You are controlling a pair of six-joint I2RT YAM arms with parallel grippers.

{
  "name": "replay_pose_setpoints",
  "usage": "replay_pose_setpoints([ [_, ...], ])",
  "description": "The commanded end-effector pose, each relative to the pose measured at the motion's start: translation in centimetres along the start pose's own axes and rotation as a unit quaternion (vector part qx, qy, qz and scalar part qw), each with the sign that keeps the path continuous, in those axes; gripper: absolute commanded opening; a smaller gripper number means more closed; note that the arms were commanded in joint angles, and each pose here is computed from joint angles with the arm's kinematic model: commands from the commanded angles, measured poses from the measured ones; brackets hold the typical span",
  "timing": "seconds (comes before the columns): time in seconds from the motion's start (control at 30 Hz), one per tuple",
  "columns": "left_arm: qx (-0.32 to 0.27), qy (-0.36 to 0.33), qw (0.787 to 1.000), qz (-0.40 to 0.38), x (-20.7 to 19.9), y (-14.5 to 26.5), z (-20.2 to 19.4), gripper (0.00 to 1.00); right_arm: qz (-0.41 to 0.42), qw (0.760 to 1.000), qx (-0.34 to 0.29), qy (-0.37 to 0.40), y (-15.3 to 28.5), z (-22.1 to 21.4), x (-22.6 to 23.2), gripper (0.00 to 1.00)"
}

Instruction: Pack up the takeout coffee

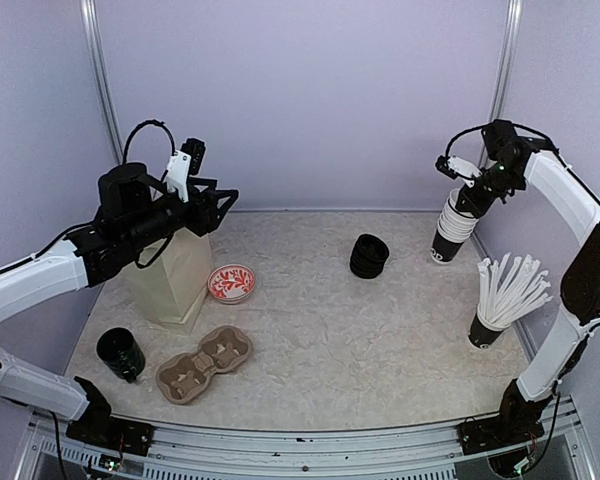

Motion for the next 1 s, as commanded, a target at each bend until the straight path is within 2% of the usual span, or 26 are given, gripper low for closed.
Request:
replay_pose_setpoints([
  [0.0, 0.009, -0.012, 1.0, 0.002, -0.3, -0.4, -0.2, 0.58, -0.016, 0.999, -0.029, 0.011, 1.2, 1.3, -0.9, 0.0],
  [0.03, 0.01, -0.013, 1.0, 0.0, -0.4, -0.4, -0.2, 0.58, 0.046, 0.997, -0.048, 0.025, 1.7, 1.4, 0.1, 0.0],
  [0.07, 0.014, -0.014, 1.0, -0.001, -0.5, -0.6, -0.3, 0.58, 0.046, 0.998, -0.048, 0.014, 1.3, 1.6, 0.1, 0.0],
  [0.13, 0.017, -0.015, 1.0, -0.001, -0.6, -0.7, -0.5, 0.58, -0.078, 0.997, 0.005, 0.021, -0.2, 1.0, -0.9, 0.0],
  [0.17, 0.018, -0.015, 1.0, -0.003, -0.6, -0.7, -0.5, 0.58, -0.067, 0.997, -0.007, 0.039, 0.3, 1.0, -0.9, 0.0],
  [0.2, 0.02, -0.015, 1.0, -0.004, -0.7, -0.8, -0.5, 0.58, -0.016, 0.998, -0.044, 0.031, 1.0, 1.2, -0.7, 0.0],
  [0.27, 0.021, -0.017, 1.0, -0.004, -0.8, -0.9, -0.7, 0.58, -0.035, 0.998, -0.051, 0.007, 1.7, 1.6, -1.4, 0.0],
  [0.33, 0.023, -0.018, 1.0, -0.004, -0.9, -1.0, -0.8, 0.58, -0.058, 0.997, -0.043, 0.02, 1.9, 1.7, -1.4, 0.0],
  [0.5, 0.028, -0.02, 0.999, -0.005, -0.9, -1.2, -1.0, 0.58, -0.054, 0.996, -0.056, 0.036, 4.5, 2.7, -0.7, 0.0],
  [0.7, 0.024, -0.015, 1.0, -0.01, -1.0, -1.4, -0.7, 0.58, -0.076, 0.989, -0.108, 0.059, 9.2, 3.4, 0.7, 0.0],
  [0.8, 0.019, -0.015, 1.0, -0.007, -1.0, -1.4, 0.4, 0.58, -0.034, 0.985, -0.14, 0.095, 10.1, 3.7, 3.7, 0.0],
  [0.97, 0.008, -0.021, 1.0, 0.011, -0.5, -1.1, 2.0, 0.59, 0.062, 0.97, -0.138, 0.19, 6.6, 3.1, 11.9, 0.0],
])
Point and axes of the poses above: each gripper's point midway between its finger pads, its own y axis back along the fingers, its own x axis along the line the jaws close on, z = x × y, the point moved 8 cm from there along y, back along the fingers, and after that the axes turned 3 degrees about -y, right-handed, at the moved point
